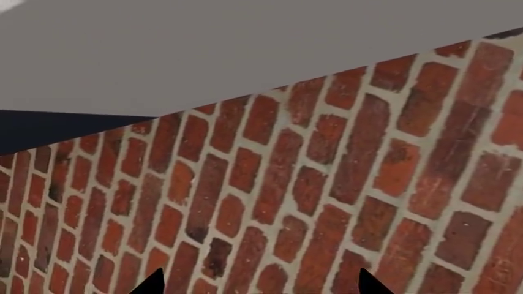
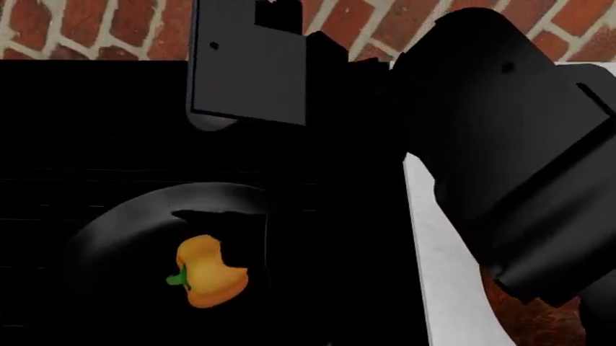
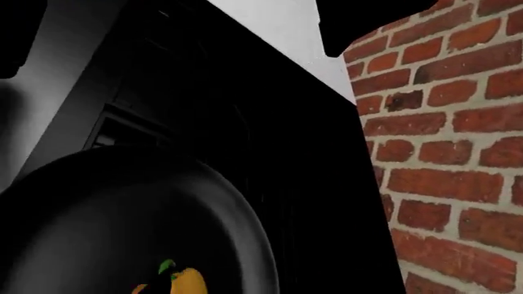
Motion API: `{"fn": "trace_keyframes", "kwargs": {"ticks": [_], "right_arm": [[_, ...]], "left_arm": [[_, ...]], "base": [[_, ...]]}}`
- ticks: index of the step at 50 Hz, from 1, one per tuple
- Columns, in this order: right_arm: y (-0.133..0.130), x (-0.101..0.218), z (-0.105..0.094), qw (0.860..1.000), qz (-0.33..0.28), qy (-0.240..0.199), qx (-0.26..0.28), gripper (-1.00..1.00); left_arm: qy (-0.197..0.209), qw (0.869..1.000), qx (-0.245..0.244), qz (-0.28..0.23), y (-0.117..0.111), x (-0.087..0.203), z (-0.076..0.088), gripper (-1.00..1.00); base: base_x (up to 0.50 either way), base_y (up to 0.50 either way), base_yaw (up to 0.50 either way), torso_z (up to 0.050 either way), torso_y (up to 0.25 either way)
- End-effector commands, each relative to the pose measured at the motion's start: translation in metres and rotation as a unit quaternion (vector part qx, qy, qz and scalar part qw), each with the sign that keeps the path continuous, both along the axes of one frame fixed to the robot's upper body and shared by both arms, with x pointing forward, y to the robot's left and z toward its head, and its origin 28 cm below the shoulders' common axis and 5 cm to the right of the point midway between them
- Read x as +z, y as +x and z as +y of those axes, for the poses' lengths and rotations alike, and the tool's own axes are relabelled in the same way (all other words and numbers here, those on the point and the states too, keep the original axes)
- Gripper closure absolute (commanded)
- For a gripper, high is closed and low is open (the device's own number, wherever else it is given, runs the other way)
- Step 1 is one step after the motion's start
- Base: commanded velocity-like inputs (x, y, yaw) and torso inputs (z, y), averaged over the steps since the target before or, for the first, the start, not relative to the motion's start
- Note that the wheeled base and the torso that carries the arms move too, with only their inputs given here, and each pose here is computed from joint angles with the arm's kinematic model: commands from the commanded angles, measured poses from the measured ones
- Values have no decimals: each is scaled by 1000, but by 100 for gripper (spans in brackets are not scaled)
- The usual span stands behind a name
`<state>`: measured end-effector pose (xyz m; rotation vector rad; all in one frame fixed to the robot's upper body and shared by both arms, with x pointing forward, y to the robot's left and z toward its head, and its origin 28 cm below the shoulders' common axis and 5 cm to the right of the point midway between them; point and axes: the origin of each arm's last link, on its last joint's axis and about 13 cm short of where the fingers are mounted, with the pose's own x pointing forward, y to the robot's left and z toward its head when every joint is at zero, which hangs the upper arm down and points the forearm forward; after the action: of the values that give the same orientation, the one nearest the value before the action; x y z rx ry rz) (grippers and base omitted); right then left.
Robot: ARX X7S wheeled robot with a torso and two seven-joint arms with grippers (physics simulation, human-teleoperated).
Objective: Pick the bell pepper from the pan and place it in the bowl.
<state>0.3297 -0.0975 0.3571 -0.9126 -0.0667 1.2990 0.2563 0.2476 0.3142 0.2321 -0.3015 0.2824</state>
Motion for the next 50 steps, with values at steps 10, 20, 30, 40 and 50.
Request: {"fn": "trace_keyframes", "kwargs": {"ticks": [10,20,30,40,50], "right_arm": [[-16,-8,0,996,66,-49,31,-100],[-12,-15,1,992,108,-53,26,-100],[-6,-20,8,989,134,-63,31,-100],[2,-18,18,988,132,-65,45,-100],[11,-22,25,987,135,-73,50,-100]], "left_arm": [[-19,1000,20,-3,-5,4,2,-100],[-22,999,30,-2,-7,1,4,-100],[-26,999,39,1,-7,-5,9,-100],[-33,998,52,1,-11,-8,13,-100],[-37,998,57,3,-10,-11,15,-100]], "base": [[0,0,0,0,0],[0,0,0,0,0],[0,0,0,0,0],[0,0,0,0,0],[0,0,0,0,0]]}}
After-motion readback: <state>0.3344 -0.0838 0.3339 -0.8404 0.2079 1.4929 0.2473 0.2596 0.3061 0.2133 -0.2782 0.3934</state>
